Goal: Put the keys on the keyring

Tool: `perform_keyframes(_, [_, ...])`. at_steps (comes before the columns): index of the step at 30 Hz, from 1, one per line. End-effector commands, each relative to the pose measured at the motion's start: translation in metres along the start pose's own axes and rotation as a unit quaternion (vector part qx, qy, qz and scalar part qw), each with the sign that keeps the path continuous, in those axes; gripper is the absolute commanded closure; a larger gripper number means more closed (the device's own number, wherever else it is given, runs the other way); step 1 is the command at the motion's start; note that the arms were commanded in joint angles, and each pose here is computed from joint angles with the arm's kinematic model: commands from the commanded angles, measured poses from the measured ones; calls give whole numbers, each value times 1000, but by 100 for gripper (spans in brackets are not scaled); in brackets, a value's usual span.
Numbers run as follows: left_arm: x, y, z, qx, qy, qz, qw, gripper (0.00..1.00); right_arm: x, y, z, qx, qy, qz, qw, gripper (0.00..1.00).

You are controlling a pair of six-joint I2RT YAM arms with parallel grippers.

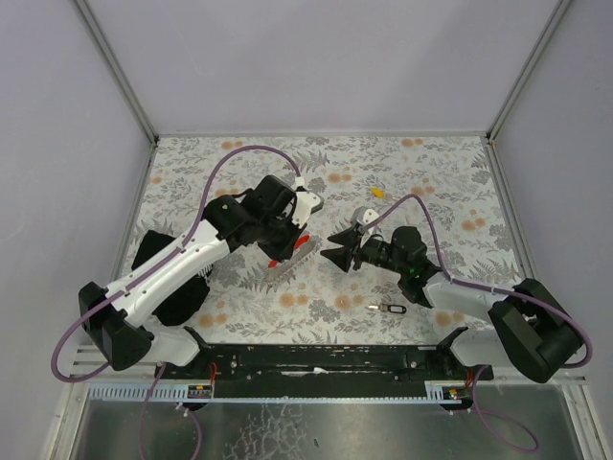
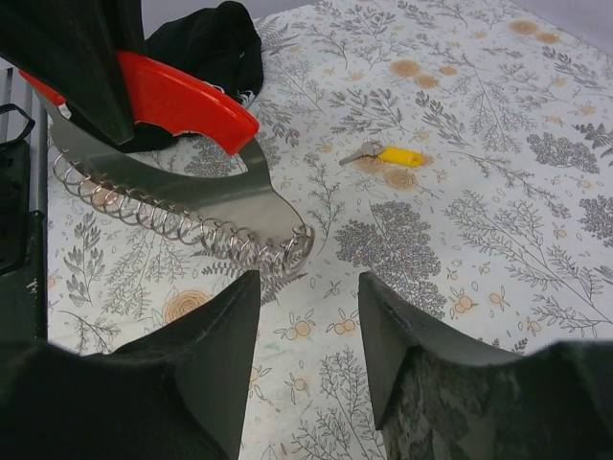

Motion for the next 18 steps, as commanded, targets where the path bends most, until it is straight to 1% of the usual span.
perform_keyframes(1, [7,-6,-3,4,18,-7,1000,100,29,9,-4,9,-32,-57,998,49])
perform_keyframes(9, [7,-6,-6,-4,22,-8,1000,100,28,15,-3,31,-22,-53,998,51])
perform_keyframes(18, [7,-7,-10,-9,24,-9,1000,100,21,19,-6,23,-8,-41,999,53])
Point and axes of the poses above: each gripper's point midway between its finger pads, its own y axis out along the fingers, its own z axis along the line the jaws close on, x = y × z, the point moved 8 cm from there along -y, back along the fingers, and after that the axes turned 1 degree about -y, right-handed, at the moved point
